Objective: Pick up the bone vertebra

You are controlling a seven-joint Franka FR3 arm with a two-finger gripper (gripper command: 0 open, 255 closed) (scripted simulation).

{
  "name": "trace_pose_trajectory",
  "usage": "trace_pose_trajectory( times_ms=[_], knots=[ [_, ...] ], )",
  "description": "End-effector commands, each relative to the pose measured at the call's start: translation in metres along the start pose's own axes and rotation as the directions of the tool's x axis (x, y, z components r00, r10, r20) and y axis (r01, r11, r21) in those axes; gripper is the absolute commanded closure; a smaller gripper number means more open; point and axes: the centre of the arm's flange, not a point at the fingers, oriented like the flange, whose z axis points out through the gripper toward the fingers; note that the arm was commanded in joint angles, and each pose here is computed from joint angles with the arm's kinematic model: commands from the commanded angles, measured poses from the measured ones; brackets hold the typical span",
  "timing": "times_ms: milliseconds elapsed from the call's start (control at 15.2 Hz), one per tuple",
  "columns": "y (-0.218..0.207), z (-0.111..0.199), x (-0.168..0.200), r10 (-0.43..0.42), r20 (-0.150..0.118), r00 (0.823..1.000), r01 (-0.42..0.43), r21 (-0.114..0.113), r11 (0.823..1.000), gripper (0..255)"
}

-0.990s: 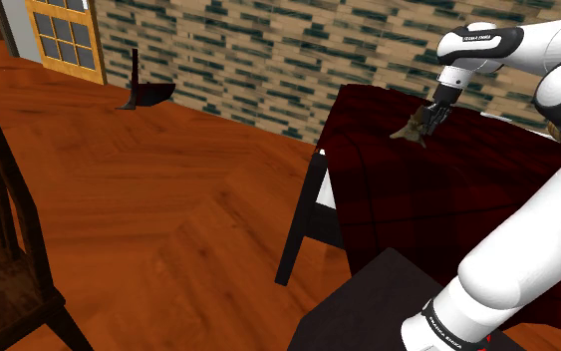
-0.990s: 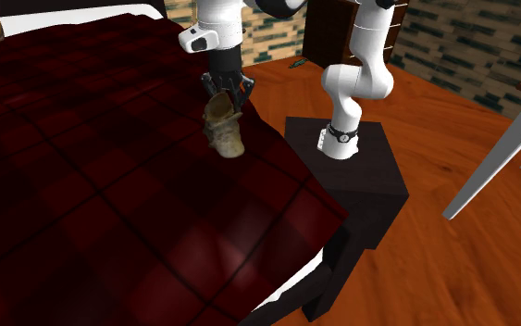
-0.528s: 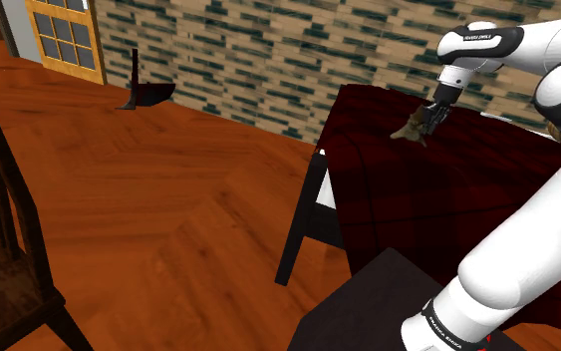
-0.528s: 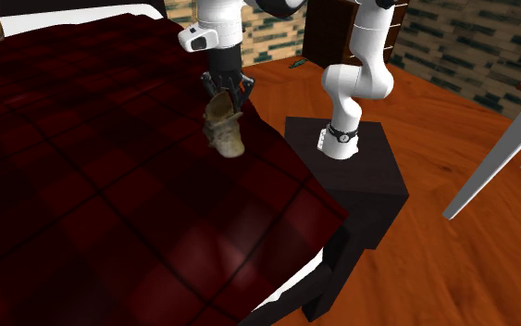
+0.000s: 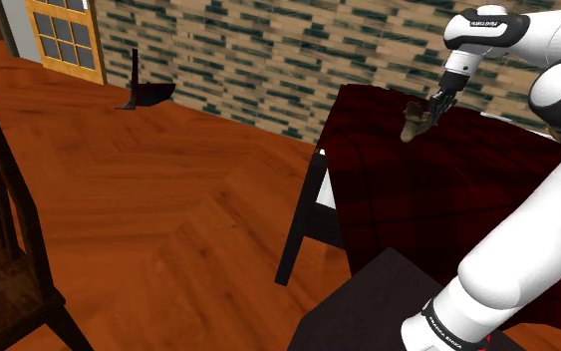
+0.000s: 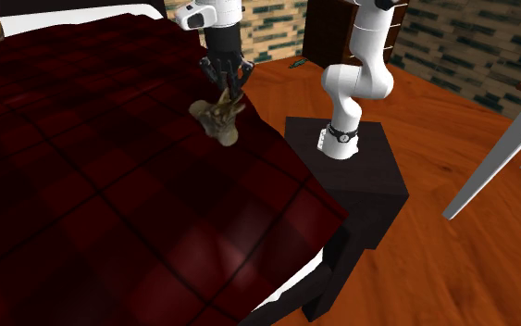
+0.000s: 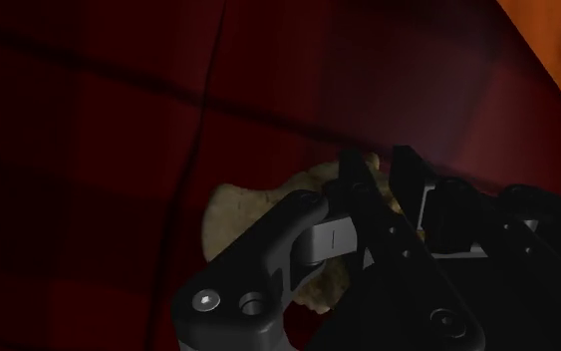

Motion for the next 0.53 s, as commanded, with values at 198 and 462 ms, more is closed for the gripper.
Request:
trace_pose_trajectory(
  times_ms=[198,462],
  knots=[
    [0.000,-0.026,-0.001,0.000,0.000,1.000,0.000,0.000,1.000,255],
    [0.000,-0.038,-0.002,0.000,0.000,1.000,0.000,0.000,1.000,255]
  ],
)
